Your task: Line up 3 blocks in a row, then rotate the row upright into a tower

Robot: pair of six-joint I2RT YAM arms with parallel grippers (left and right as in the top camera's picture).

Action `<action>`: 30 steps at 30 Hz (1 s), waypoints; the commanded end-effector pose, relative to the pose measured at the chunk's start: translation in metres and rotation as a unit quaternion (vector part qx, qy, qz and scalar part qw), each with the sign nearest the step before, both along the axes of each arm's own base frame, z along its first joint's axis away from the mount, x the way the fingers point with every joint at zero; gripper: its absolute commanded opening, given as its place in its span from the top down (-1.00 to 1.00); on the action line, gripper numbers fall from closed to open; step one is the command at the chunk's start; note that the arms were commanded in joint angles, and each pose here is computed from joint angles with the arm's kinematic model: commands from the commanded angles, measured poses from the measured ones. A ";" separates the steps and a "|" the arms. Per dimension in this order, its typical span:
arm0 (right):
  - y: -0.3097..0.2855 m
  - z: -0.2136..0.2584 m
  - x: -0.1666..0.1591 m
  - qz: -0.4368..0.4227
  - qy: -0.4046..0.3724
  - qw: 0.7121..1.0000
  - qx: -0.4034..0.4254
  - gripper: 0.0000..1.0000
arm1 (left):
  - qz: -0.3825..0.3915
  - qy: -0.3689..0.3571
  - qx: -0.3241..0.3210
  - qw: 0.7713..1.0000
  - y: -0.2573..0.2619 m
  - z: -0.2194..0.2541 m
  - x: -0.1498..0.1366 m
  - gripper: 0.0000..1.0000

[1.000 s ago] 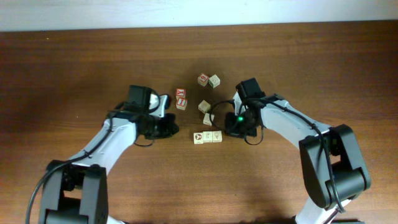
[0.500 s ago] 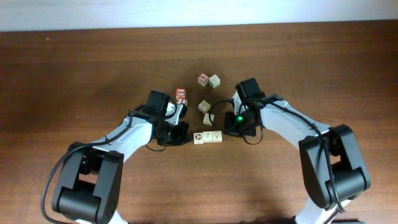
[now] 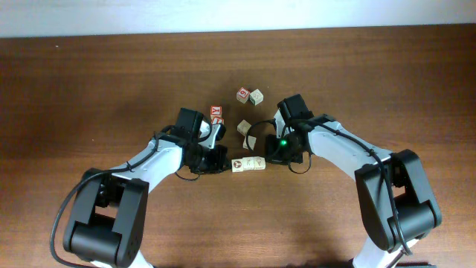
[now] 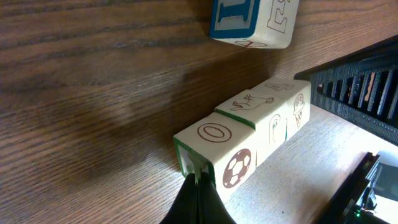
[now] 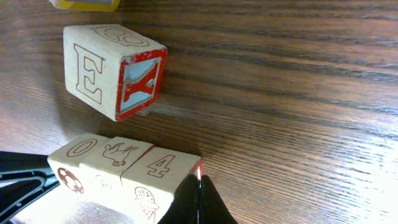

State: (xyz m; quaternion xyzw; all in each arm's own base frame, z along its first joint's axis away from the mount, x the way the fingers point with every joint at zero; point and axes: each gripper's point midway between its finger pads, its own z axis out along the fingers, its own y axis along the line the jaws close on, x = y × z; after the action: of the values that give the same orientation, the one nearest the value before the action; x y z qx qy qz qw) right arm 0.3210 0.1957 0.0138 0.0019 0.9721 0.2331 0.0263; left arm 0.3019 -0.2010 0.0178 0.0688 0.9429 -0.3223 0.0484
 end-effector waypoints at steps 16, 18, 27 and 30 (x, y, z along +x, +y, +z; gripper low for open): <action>0.057 0.071 -0.010 0.071 -0.074 0.993 0.055 0.92 | 0.002 0.002 -0.009 1.000 -0.003 0.001 0.002 1.00; 0.062 0.071 -0.013 0.073 -0.074 0.993 0.053 0.92 | 0.002 0.002 -0.009 1.000 -0.003 0.001 0.002 1.00; 0.085 0.075 -0.025 0.091 -0.087 0.991 0.036 0.92 | 0.002 0.002 -0.009 1.000 -0.003 0.001 0.002 1.00; 0.091 0.073 -0.030 0.094 -0.090 0.991 0.027 0.92 | 0.002 0.002 -0.009 1.000 -0.003 0.001 0.002 1.00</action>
State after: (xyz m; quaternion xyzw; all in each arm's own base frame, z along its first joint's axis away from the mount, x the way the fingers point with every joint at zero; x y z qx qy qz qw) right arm 0.3077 0.2678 0.0878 -0.0906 0.9587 0.2468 0.1083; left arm 0.3115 -0.1755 0.0007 0.0420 0.9620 -0.2633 0.0591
